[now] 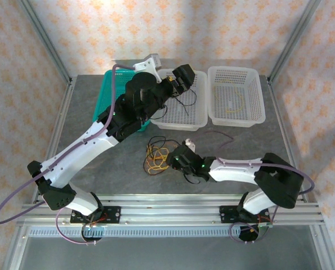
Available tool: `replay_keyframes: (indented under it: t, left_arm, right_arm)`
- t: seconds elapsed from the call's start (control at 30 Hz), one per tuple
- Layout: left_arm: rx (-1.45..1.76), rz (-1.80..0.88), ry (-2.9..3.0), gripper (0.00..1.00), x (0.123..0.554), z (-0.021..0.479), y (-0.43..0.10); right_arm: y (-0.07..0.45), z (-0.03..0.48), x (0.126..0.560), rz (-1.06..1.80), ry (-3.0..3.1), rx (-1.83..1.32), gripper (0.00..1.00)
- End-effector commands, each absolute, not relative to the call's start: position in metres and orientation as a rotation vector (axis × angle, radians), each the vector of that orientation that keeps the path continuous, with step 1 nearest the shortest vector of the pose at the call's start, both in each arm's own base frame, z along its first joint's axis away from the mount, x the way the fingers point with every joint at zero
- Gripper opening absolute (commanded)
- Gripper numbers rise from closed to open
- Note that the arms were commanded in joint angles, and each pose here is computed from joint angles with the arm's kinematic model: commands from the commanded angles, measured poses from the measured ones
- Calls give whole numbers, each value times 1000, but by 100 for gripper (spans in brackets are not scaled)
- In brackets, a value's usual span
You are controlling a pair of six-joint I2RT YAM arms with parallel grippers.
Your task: Untangle the cables
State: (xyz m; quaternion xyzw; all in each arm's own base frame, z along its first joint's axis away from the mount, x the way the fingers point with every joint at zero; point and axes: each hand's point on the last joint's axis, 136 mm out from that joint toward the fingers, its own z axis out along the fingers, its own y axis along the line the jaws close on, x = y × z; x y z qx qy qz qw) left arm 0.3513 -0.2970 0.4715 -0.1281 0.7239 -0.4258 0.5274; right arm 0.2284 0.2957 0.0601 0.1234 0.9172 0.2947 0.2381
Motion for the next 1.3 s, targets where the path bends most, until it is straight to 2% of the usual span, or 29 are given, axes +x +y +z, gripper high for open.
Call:
replay_keyframes:
  t: [0.0,0.33,0.6,0.83,1.13,1.27]
  left_arm:
    - [-296,-1036,1677,99,347,486,-294]
    - [-301,-1056,1647,99,344,492,-291]
    - [-298,-1061,1635,99,342,497,-289]
    - [-288,-875,1747,99,337,438,-266]
    - [-245,-646,1886,99,299,337,-204]
    - [-210,-621,1975,99,284,291,-194]
  right_arm:
    - [304,68,243,838,2474,414,42]
    - [308,54,249,784,2499,439,27]
    - [304,51,249,742,2506,435,0]
    - [295,78,253,704,2433,291,0]
    - [288,104,243,711,2371,12,0]
    - [287,116,240,819,2341,-61,0]
